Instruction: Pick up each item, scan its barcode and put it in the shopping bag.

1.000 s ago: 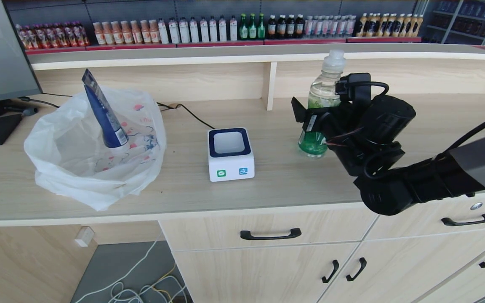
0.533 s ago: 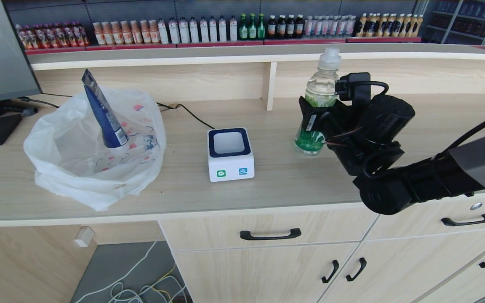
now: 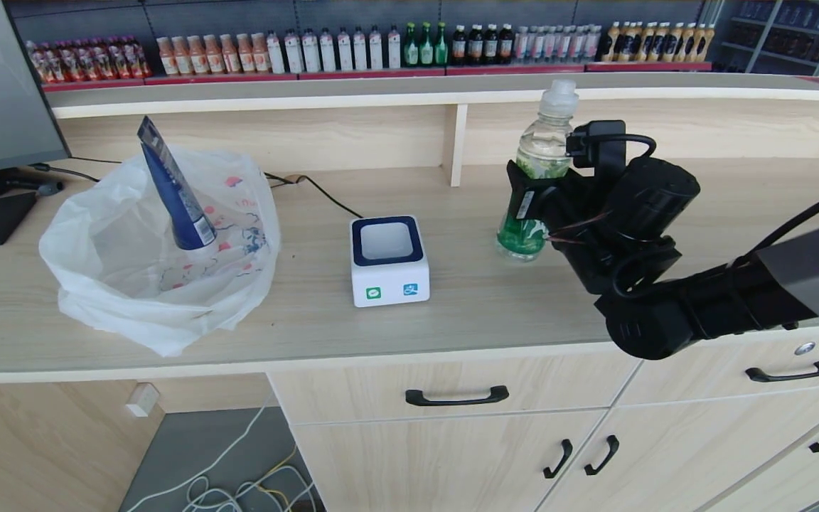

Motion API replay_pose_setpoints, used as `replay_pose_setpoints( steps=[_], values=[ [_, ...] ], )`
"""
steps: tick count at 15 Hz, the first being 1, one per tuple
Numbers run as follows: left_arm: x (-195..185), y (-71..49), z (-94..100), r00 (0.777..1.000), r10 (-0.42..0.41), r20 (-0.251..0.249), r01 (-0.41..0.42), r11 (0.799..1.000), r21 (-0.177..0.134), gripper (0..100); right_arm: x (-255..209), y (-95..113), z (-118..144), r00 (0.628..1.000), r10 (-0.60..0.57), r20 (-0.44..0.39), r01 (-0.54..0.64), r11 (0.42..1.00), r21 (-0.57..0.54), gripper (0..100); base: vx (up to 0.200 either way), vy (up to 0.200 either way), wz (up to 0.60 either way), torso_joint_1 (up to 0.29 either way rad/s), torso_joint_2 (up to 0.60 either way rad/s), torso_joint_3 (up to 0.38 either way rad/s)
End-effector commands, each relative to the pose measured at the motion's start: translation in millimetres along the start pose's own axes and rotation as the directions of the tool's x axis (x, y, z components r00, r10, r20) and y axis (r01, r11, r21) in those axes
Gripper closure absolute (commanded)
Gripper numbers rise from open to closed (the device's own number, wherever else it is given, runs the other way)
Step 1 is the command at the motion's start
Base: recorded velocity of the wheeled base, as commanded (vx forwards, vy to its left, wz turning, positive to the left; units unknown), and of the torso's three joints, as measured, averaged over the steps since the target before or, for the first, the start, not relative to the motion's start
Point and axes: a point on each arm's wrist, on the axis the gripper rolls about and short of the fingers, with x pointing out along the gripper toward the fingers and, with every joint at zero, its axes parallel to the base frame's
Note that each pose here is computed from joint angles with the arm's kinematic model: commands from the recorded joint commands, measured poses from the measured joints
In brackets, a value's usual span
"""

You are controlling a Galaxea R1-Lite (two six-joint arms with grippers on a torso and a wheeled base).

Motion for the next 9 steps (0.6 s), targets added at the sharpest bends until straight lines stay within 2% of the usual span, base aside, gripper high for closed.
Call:
replay_pose_setpoints(
  steps=[1,3,9],
  values=[
    [0.0,0.0,0.0,1.0,-0.001,0.0,0.001,1.0,0.0,0,-1.5,0.2,9.1,1.0,0.001,0.02,-0.001,1.0,0.006,100,0.0,0.0,0.0,0.0,0.0,0.0],
    [0.0,0.0,0.0,1.0,0.0,0.0,0.0,1.0,0.0,0,-2.3,0.1,14.1,1.0,0.001,0.031,-0.002,1.0,0.009,100,0.0,0.0,0.0,0.0,0.0,0.0],
    [0.0,0.0,0.0,1.0,0.0,0.0,0.0,1.0,0.0,0,-25.3,6.5,53.5,0.996,0.041,0.079,-0.044,0.998,0.036,100,0.0,0.0,0.0,0.0,0.0,0.0]
  ],
)
